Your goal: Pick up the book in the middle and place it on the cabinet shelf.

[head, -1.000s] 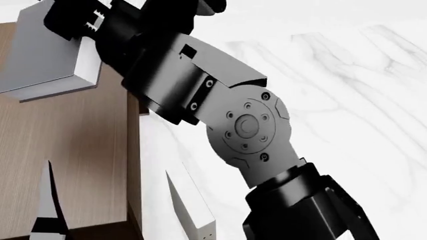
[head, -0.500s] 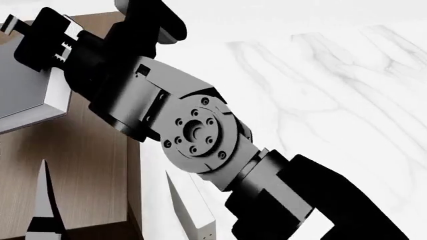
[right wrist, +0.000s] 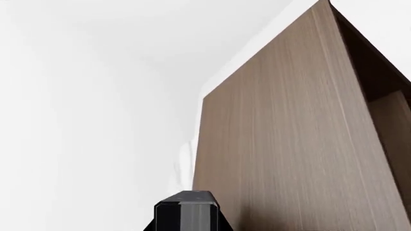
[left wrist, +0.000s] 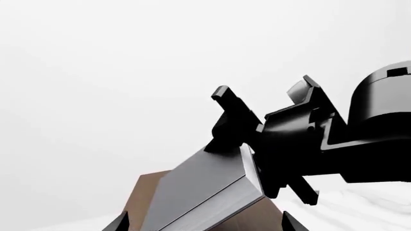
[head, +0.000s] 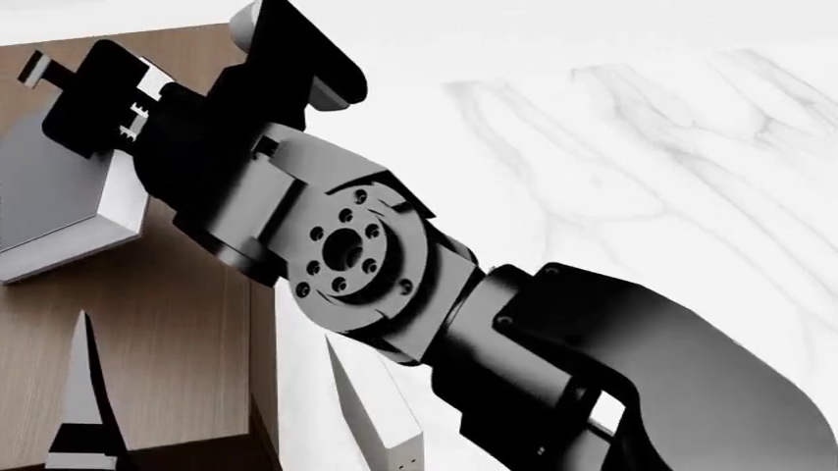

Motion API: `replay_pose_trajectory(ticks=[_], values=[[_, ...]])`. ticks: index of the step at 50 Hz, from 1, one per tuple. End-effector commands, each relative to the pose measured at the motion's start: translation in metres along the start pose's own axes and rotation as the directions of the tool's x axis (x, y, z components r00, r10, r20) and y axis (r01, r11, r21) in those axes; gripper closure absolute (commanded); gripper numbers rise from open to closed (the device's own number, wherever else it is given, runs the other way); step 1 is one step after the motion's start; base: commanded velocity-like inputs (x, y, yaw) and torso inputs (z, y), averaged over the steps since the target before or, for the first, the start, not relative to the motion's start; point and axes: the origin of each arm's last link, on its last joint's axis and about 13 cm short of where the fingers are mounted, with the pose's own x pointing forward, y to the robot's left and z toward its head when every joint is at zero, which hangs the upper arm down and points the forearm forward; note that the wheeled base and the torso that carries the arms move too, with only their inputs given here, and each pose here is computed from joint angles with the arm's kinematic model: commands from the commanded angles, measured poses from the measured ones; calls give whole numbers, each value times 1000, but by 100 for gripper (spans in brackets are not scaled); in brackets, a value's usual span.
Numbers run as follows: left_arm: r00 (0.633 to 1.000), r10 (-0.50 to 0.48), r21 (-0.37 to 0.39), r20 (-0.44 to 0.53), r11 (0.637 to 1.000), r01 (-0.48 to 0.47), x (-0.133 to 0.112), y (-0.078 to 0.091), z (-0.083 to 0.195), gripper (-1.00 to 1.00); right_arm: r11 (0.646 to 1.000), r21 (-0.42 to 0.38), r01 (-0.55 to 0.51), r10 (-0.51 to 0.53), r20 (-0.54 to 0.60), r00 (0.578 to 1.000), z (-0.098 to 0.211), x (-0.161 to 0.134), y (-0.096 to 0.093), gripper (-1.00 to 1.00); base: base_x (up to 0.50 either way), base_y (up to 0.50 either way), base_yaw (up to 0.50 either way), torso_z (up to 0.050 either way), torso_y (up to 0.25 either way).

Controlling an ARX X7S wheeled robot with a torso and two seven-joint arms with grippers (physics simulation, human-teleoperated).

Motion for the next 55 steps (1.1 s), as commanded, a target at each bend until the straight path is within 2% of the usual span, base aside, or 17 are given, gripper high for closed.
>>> replay_pose_trajectory(ticks=[1,5,15,16,30,49,54,55], values=[[999,-36,-47,20,998,37,0,1,4,-100,999,-36,-19,19,15,1000,-2,3,4,100,0,0,0,0,0],[999,-36,-47,21,998,37,0,1,4,-100,1000,4,-9,9,17,1000,-1,3,4,100,0,0,0,0,0],[999,-35,-48,22,998,36,0,1,5,-100,1000,14,19,-20,34,999,1,4,0,100,0,0,0,0,0],[999,-35,-49,22,998,36,0,1,5,-100,1000,15,19,-19,34,999,1,4,0,-100,0,0,-3,0,0],[999,-42,-46,20,998,43,0,-1,4,-100,1000,23,-1,0,53,999,6,0,0,-100,0,0,0,0,1],[999,-47,-31,13,998,48,-1,-3,1,-100,998,42,39,-45,147,988,34,-27,-15,-100,0,0,0,0,1],[999,-46,-29,13,999,46,0,-3,1,-100,997,51,54,-61,158,986,35,-30,-23,-100,0,0,0,0,0],[999,-46,-28,13,999,46,0,-3,1,-100,996,60,61,-70,164,984,35,-31,-30,-100,0,0,0,0,0]])
